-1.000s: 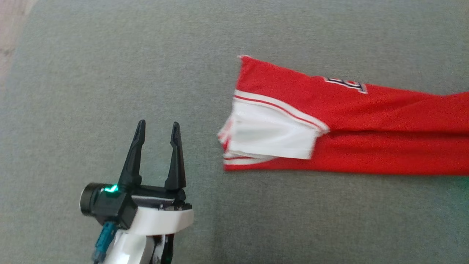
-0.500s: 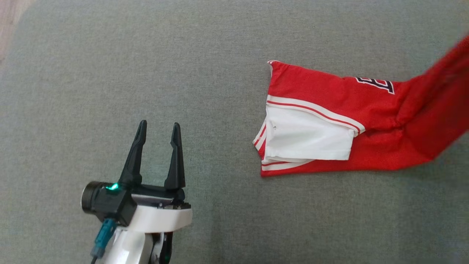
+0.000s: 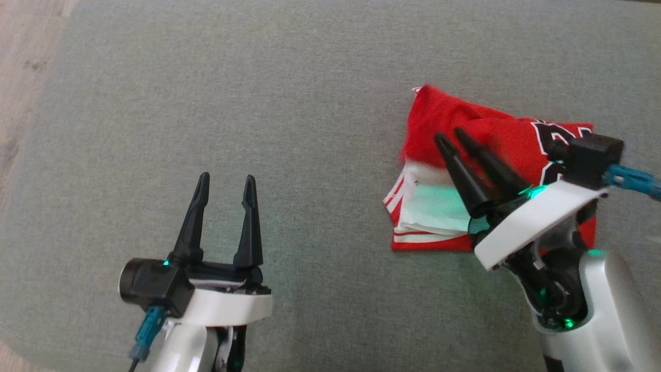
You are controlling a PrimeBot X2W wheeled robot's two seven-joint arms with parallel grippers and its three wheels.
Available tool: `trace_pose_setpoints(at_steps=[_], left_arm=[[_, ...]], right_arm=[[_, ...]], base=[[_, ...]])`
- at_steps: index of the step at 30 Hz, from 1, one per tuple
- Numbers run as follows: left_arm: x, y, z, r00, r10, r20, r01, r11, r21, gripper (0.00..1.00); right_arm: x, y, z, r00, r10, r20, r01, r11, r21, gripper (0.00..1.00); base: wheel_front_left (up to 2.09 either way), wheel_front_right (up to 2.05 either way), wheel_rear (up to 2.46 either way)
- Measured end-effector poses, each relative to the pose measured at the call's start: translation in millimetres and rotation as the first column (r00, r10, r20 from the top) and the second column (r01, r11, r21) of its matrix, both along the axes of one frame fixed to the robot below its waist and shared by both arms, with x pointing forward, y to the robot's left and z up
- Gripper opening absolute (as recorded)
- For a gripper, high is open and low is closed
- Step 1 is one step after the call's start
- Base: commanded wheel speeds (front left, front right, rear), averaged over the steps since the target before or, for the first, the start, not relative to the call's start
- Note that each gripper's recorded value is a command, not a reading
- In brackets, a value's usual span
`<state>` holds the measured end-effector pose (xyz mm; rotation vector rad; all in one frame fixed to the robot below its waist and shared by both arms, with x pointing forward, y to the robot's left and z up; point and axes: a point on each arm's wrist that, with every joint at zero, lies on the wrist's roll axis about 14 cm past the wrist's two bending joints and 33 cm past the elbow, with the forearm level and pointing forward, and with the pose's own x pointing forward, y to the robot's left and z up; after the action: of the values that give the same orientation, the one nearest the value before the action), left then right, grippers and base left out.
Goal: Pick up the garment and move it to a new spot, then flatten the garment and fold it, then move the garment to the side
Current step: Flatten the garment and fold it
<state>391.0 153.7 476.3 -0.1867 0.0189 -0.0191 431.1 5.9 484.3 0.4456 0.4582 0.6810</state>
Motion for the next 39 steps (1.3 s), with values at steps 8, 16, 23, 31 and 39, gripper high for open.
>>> trace_pose_setpoints(at_steps=[8,16,23,31,39], left_arm=[[-5.0,5.2,9.3,0.999,0.031,0.021,-0.031,0.999,-0.01,1.0],[-11.6,-0.4,13.4,0.999,0.015,0.032,-0.015,1.0,-0.019,1.0],[-13.6,-7.4,10.6,1.0,-0.007,0.022,0.007,1.0,-0.022,1.0],[-17.4,-7.3,4.1,1.0,-0.006,0.0,0.006,1.0,-0.018,1.0],[-21.9,-4.6,11.1,1.0,0.003,0.02,-0.002,1.0,-0.017,1.0]], right_arm=[[33.5,-56.3,44.4,0.957,-0.222,0.186,0.209,0.974,0.087,1.0],[7.9,-100.8,-18.7,0.979,-0.185,-0.081,0.183,0.982,-0.037,0.0],[-18.4,-84.9,-72.8,0.914,-0.027,-0.405,0.008,0.999,-0.049,0.0],[-50.7,-45.1,-77.7,0.807,0.208,-0.553,-0.223,0.974,0.041,0.0],[-67.2,-58.6,-46.5,0.877,0.195,-0.44,-0.177,0.981,0.081,1.0]], base=[[0.0,0.0,0.0],[0.0,0.0,0.0],[0.0,0.0,0.0],[0.0,0.0,0.0],[0.0,0.0,0.0]])
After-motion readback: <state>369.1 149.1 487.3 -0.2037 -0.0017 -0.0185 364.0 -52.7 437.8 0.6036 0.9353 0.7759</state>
